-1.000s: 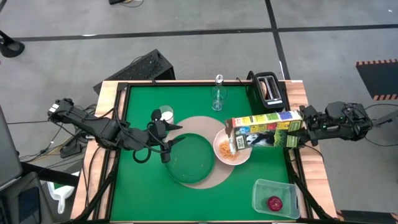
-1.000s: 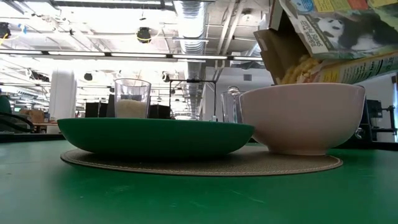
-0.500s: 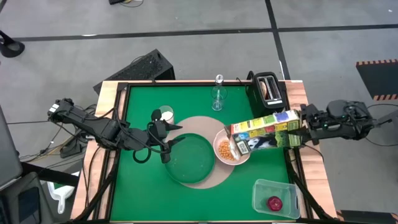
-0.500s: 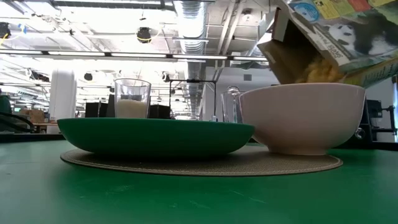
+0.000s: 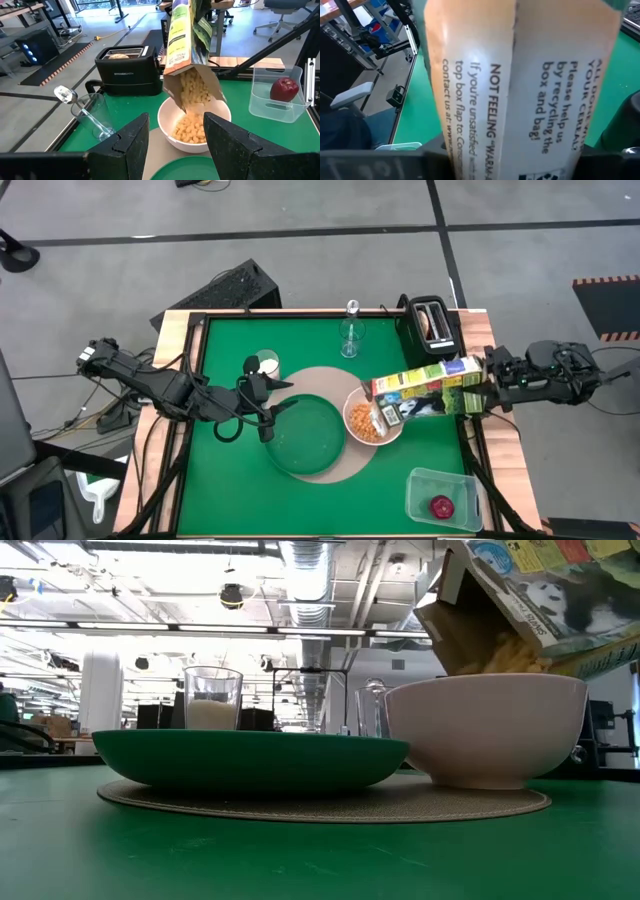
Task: Arrange a breakfast setting
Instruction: Pour the cereal into the white bowl
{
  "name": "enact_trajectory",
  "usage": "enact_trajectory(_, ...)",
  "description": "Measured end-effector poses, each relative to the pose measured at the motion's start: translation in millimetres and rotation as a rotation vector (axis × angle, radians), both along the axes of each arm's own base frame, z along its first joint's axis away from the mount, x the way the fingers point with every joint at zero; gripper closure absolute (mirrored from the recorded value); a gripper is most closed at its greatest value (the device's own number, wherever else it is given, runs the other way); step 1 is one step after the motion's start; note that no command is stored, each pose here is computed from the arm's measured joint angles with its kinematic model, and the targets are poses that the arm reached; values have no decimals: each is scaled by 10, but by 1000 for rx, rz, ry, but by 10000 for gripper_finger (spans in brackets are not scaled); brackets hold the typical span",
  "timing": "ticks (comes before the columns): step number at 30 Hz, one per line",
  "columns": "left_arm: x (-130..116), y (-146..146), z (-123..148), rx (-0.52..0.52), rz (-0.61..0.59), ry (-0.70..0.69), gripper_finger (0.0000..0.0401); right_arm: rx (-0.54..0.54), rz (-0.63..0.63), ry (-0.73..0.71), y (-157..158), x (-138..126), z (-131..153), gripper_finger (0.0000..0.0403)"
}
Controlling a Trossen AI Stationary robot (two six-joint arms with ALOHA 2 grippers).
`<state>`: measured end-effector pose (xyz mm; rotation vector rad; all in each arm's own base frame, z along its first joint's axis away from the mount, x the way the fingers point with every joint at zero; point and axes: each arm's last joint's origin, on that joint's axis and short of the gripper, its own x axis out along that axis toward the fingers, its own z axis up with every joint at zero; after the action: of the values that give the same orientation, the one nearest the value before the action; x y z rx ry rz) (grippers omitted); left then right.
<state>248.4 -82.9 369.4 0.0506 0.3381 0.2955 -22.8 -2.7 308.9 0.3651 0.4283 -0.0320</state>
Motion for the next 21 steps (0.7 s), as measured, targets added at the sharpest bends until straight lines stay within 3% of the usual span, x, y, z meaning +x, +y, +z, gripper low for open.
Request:
enact_trajectory(9,-1,0,1,0,0,0,225,-9,-22,15,-7,-7,-14,287)
enact_trajectory(14,0,0,0,0,0,0,225,1,-28,1,-10,-31,-20,290)
enact_trajectory(21,0,0,1,0,0,0,225,43,-41,-128,-26,-222,-43,292)
